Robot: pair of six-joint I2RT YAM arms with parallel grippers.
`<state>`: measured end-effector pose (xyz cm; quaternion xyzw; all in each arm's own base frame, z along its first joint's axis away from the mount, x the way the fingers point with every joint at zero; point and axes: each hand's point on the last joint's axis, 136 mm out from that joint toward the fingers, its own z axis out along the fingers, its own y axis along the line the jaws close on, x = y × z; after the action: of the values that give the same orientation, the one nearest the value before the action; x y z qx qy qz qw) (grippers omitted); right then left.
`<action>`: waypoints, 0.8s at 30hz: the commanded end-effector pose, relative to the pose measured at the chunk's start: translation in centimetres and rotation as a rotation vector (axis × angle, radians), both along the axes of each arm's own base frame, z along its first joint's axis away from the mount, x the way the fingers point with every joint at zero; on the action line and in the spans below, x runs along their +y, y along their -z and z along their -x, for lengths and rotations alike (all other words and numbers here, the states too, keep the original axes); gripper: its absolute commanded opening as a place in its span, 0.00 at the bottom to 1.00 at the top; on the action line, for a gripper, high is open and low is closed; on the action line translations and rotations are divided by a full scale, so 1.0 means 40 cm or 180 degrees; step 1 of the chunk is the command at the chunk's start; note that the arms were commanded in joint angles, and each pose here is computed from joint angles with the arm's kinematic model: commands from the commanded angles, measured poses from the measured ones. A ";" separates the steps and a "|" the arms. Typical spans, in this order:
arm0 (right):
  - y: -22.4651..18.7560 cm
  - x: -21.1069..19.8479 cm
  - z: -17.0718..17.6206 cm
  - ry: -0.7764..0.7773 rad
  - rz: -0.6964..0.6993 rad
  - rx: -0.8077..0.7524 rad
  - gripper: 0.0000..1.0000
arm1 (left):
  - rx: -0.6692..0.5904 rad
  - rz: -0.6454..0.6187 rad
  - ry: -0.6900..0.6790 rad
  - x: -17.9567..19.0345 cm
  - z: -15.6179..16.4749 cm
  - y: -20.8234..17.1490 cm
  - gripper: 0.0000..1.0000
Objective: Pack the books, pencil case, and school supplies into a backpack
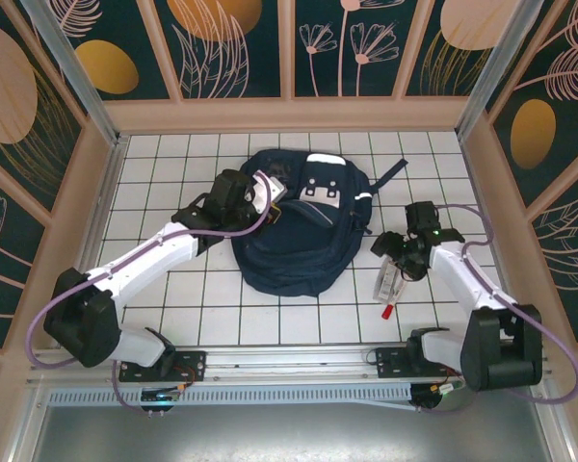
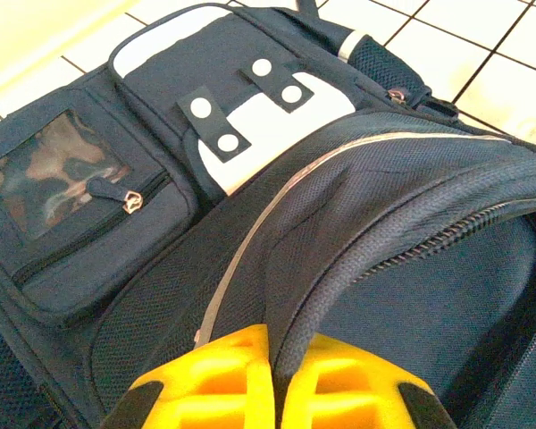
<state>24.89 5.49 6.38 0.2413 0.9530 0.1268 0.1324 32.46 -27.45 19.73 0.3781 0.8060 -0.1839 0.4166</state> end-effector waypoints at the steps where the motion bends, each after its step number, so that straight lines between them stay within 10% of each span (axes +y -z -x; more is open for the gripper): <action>1: 0.030 -0.011 0.006 -0.0033 0.0231 0.0129 0.81 | -0.0170 0.0296 0.0021 -0.022 -0.003 -0.073 0.00; 14: 0.148 0.006 0.020 -0.0281 0.0766 0.0498 0.75 | -0.0213 0.0138 0.0060 -0.041 -0.037 -0.038 0.00; 24: 0.049 0.093 -0.015 -0.0232 0.0224 0.0204 0.33 | -0.0062 0.0277 0.0020 -0.065 -0.056 -0.039 0.00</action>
<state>24.15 6.41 1.45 0.1801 0.9804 0.0060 0.0797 33.53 -28.33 18.03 0.3769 0.8151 -0.1828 0.4002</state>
